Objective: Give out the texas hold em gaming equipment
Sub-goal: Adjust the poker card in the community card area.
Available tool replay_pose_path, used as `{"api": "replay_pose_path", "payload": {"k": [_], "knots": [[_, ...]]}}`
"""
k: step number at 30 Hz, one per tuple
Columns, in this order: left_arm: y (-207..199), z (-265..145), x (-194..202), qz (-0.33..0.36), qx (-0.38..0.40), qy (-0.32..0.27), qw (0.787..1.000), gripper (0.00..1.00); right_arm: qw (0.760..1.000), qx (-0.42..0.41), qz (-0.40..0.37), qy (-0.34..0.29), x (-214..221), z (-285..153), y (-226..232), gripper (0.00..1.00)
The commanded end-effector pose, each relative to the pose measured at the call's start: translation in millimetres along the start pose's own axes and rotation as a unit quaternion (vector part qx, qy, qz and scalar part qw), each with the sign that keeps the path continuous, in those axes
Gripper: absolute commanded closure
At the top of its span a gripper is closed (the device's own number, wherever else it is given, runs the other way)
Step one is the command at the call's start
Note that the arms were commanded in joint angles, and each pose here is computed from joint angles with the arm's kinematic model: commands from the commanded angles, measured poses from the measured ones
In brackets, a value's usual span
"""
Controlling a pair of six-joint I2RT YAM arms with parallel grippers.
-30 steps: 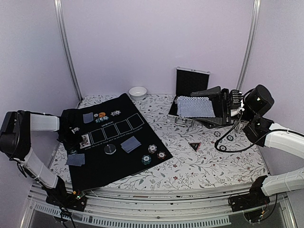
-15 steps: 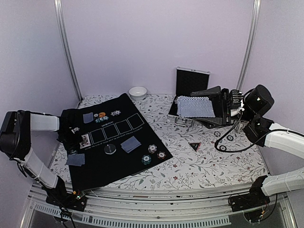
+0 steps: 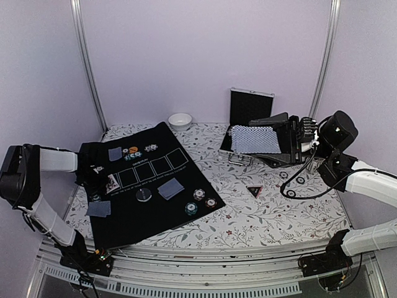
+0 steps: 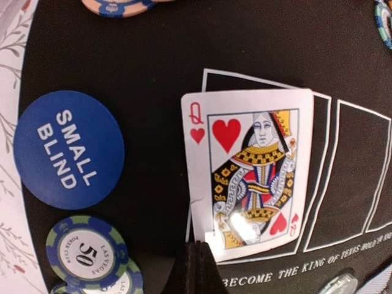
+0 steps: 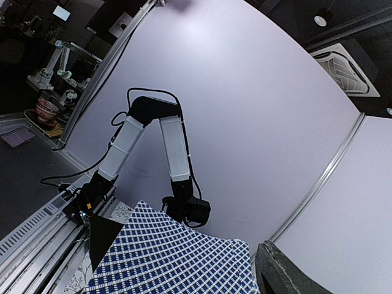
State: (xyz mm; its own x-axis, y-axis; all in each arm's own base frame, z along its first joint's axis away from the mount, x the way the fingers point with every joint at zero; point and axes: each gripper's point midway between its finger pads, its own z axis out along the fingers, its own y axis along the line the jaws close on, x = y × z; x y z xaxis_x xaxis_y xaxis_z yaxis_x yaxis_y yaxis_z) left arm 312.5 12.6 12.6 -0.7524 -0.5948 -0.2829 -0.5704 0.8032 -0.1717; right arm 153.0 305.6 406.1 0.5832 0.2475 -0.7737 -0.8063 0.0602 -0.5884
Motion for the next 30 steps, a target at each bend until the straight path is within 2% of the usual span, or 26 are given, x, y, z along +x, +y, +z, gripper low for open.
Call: {"api": "replay_pose_path", "payload": {"k": [1,12,20,30], "knots": [[9,-7,-9,0.007,-0.021,-0.021,1.0,1.0,1.0,0.008,-0.01,-0.003,-7,-2,-4,0.36],[-1,-33,-44,0.039,-0.027,-0.068,0.997,1.0,1.0,0.005,-0.01,-0.004,-8,-1,-5,0.36],[27,-5,-59,0.028,-0.086,-0.051,0.995,1.0,1.0,0.006,-0.01,-0.003,-10,-1,-5,0.36],[13,15,-62,0.027,-0.058,-0.037,0.997,1.0,1.0,0.012,-0.011,0.003,-8,-2,-6,0.36]]}}
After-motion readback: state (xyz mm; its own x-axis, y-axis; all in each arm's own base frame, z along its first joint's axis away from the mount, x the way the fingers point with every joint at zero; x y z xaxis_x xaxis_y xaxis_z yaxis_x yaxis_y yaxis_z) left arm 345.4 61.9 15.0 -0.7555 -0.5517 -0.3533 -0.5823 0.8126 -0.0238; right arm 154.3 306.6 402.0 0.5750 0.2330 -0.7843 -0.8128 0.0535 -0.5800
